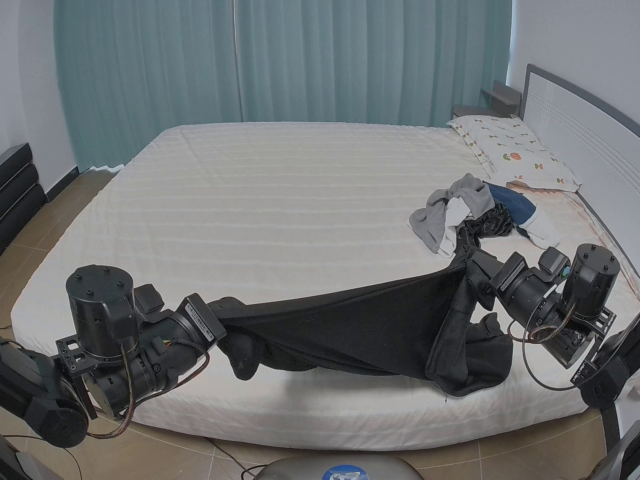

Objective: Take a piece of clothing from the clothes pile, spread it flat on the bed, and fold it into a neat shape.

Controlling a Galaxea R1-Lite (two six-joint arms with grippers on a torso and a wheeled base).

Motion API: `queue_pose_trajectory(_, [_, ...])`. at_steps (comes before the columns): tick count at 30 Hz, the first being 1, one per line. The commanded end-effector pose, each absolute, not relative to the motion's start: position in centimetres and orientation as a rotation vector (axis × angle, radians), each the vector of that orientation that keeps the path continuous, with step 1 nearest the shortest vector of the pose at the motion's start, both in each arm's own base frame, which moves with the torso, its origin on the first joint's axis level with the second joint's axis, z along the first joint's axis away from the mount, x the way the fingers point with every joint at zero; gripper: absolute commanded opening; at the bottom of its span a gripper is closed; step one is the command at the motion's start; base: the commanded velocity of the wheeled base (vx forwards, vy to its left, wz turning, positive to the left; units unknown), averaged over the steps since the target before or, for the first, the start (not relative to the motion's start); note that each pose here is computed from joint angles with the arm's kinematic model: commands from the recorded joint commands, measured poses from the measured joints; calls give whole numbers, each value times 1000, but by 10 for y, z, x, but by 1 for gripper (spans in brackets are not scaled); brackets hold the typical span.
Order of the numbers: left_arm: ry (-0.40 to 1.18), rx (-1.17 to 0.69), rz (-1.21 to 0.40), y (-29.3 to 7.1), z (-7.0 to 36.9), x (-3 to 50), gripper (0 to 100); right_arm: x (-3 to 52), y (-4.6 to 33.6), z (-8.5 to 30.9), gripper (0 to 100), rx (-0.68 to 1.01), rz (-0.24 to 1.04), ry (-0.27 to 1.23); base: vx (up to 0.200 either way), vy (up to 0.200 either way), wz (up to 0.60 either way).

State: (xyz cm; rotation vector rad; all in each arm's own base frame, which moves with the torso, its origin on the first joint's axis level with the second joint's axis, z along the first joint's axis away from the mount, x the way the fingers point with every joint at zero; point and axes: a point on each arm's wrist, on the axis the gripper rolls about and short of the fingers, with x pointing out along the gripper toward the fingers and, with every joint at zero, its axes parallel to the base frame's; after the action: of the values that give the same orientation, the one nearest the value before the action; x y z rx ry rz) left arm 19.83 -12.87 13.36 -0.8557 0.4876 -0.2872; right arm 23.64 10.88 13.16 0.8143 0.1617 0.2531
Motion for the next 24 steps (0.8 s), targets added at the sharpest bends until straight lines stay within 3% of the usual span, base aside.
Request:
queue_pose_trajectory(1, [483, -852, -287, -129, 134, 198, 0, 235, 109, 133, 0, 814, 258, 159, 0, 200, 0])
queue_pose_trajectory(16, [501, -834, -289, -128, 135, 194, 0, 234, 108, 132, 0, 823, 280, 120, 0, 200, 0])
queue_pose_trajectory(24, [530, -822, -311, -134, 131, 191, 0, 224, 107, 130, 0, 801, 290, 139, 0, 0, 0])
